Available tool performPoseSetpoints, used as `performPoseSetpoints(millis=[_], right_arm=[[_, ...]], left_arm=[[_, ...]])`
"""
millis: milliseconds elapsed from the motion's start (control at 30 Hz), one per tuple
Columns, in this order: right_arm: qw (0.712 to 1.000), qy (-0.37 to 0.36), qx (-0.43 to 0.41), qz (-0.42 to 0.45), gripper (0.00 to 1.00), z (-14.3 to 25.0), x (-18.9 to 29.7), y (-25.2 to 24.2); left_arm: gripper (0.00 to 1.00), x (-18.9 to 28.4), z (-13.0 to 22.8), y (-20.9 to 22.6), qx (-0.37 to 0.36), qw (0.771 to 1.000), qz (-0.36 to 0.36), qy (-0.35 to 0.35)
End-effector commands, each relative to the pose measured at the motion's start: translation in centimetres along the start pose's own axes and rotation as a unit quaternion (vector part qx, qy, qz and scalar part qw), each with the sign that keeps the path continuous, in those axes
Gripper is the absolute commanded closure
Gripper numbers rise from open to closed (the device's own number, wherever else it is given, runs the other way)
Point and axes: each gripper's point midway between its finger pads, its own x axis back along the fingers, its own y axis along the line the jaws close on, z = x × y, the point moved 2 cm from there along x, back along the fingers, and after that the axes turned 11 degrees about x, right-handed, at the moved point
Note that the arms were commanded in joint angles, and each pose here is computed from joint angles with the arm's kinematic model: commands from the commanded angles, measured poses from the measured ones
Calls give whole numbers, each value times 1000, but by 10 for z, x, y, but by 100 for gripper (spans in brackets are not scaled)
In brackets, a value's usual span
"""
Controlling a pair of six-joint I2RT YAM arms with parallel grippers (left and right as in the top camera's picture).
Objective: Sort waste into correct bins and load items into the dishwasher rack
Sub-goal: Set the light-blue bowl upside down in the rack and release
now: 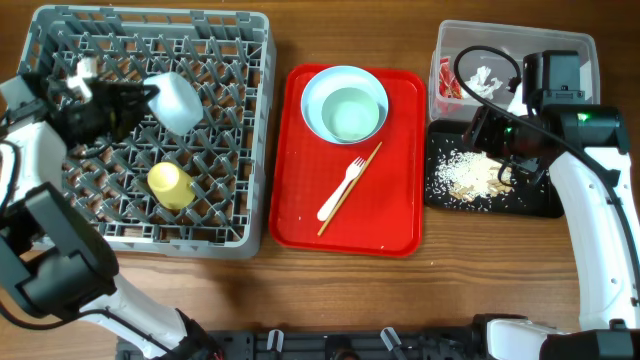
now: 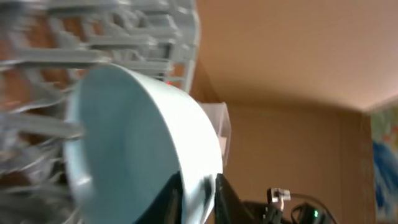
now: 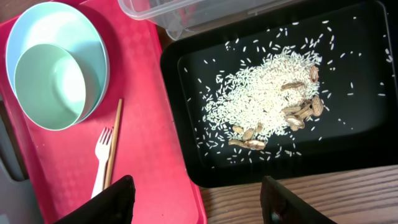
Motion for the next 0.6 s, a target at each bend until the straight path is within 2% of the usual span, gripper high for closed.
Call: performPoseSetpoints(millis=[0, 100, 167, 267, 400, 567], right_arm=[[1000, -13, -5, 5, 35, -4, 7, -2], [1000, -13, -5, 5, 35, -4, 7, -1], [1000, -13, -5, 5, 35, -4, 7, -1], [1000, -13, -5, 5, 35, -4, 7, -1], [1000, -13, -5, 5, 35, -3, 7, -2], [1000, -13, -5, 5, 34, -3, 7, -2]], left_arm=[[64, 22, -16, 13, 13, 999, -15, -35], [56, 39, -20, 20, 35, 998, -14, -52], [46, 48, -24, 27, 49, 996, -27, -68], [39, 63, -29, 37, 62, 992, -51, -95], [37, 76, -30, 33, 59, 990, -53, -113], [34, 82, -23, 6, 19, 991, -49, -125]])
